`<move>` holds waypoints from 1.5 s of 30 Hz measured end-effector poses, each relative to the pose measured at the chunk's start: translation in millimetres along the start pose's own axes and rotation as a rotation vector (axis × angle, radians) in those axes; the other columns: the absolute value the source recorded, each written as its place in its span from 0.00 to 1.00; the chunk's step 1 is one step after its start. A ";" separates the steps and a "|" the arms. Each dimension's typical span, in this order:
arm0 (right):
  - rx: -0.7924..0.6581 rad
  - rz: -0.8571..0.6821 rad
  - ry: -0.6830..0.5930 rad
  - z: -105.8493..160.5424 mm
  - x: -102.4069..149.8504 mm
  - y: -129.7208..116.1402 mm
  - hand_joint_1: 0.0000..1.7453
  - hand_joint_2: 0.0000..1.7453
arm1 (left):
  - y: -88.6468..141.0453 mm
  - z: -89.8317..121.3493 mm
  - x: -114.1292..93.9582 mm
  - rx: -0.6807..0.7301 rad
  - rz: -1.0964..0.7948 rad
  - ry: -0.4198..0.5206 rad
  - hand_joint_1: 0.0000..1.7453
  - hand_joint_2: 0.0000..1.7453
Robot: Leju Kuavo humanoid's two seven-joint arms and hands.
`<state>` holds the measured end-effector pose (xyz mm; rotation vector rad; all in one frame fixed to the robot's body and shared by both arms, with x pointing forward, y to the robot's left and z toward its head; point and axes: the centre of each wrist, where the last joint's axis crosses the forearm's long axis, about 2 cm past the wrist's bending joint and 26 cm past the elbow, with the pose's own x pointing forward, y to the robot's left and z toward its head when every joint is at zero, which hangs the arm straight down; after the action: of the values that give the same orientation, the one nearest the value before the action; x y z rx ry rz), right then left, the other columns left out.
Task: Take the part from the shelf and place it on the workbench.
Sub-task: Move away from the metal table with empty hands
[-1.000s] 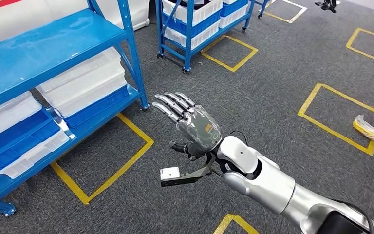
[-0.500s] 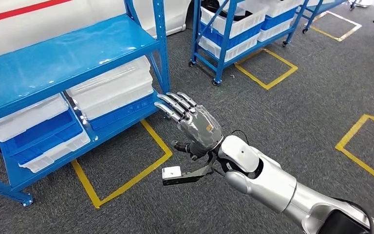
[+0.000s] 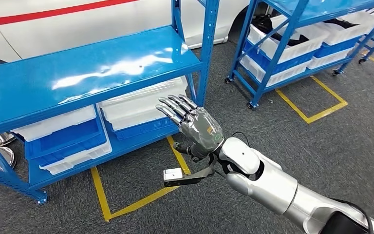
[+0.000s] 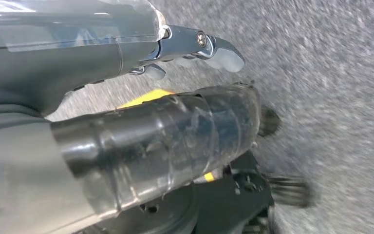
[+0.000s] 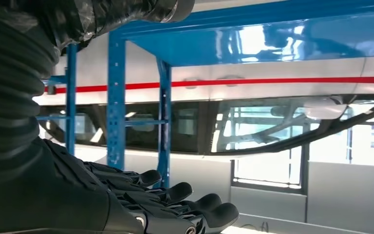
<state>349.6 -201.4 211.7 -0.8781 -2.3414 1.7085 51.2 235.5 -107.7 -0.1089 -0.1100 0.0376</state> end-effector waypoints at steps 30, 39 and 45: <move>0.805 -0.450 0.691 140.8 8.8 127.8 0.00 1.00 | 3.1 0.5 16.2 0.024 -0.035 0.020 0.00 1.00; 1.184 -0.703 1.152 224.4 74.5 161.9 0.00 1.00 | 6.6 0.2 5.6 0.046 -0.085 0.067 0.00 1.00; 1.132 -0.896 1.272 234.1 104.7 168.0 0.00 1.00 | 16.4 0.5 -26.1 0.057 -0.068 0.097 0.00 1.00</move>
<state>230.7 -310.6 -49.0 -0.3188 -0.5341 1.1048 24.8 250.6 -111.8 -0.0496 -0.0154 -0.0326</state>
